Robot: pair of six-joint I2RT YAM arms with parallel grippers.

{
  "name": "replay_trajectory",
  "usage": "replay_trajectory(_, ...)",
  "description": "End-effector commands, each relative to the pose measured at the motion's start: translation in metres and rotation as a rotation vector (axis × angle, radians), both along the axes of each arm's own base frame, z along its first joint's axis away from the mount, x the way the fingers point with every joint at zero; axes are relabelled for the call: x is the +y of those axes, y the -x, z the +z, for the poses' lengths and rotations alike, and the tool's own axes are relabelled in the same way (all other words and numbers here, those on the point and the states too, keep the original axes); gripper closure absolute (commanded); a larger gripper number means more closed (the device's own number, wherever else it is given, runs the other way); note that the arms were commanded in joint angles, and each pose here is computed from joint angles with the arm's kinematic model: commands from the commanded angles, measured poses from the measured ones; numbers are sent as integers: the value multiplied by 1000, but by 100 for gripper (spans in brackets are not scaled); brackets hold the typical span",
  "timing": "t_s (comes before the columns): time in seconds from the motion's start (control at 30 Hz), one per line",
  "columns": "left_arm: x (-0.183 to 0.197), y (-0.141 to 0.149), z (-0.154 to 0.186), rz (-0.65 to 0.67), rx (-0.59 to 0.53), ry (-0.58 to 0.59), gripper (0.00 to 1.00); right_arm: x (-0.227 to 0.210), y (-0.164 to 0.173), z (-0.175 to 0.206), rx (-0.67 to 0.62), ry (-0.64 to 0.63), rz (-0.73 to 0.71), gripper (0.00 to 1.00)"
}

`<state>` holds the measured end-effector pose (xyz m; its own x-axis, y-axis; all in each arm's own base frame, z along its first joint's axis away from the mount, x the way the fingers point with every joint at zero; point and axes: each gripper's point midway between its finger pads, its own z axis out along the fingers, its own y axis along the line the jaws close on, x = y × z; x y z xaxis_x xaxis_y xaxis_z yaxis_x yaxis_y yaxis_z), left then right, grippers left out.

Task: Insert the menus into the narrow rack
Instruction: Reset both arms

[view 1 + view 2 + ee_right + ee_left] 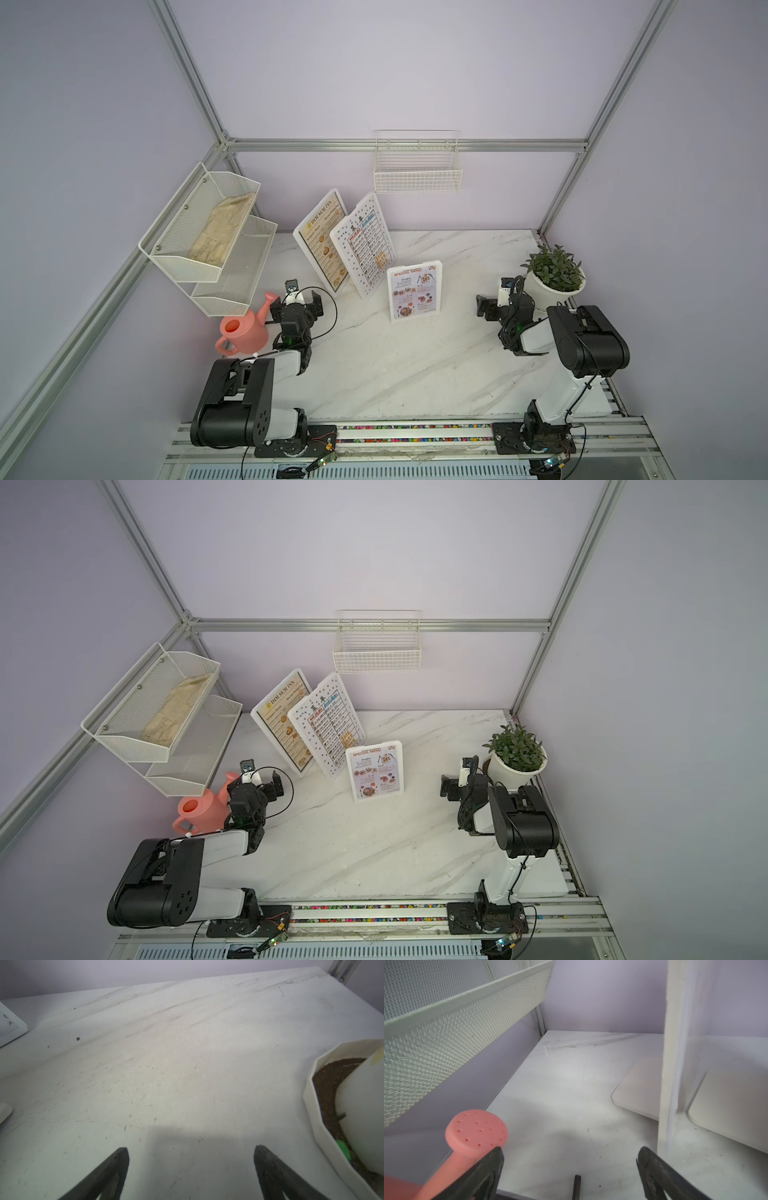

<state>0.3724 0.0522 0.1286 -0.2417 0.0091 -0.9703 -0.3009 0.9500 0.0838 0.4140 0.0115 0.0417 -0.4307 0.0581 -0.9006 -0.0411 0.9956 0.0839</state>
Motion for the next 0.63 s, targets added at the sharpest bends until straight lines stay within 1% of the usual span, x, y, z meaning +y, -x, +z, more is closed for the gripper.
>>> replay_trajectory(0.0, -10, 3, 0, -65, -115, 30, 0, 2, -12, 34, -133, 5, 13, 3)
replay_trajectory(0.03, -9, 3, -3, -60, -133, 17, 0, 2, -12, 35, -140, 4, 13, 3)
replay_trajectory(0.07, -7, 0, 3, -53, -178, -4, 0, 2, -12, 34, -137, 4, 13, 3)
replay_trajectory(0.1, -7, -3, 3, -52, -161, 3, 0, 2, -12, 34, -137, 4, 12, 3)
replay_trajectory(0.13, -4, -9, -2, -26, -102, 27, 0, 1, -12, 34, -136, 6, 12, 3)
replay_trajectory(0.17, 5, -18, -12, 32, -12, 51, 0, 1, -12, 35, -137, 6, 11, 3)
replay_trajectory(0.2, 7, -23, -18, 56, 49, 39, 0, 1, -12, 34, -136, 4, 11, 3)
replay_trajectory(0.3, 3, -19, -11, 32, -43, -1, 0, 1, -12, 34, -136, 4, 12, 3)
replay_trajectory(0.43, 4, -20, -13, 42, -2, 26, 0, 1, -14, 32, -127, 4, 12, 3)
replay_trajectory(0.6, 3, -20, -11, 33, -25, 7, 0, 1, -12, 34, -134, 5, 9, 3)
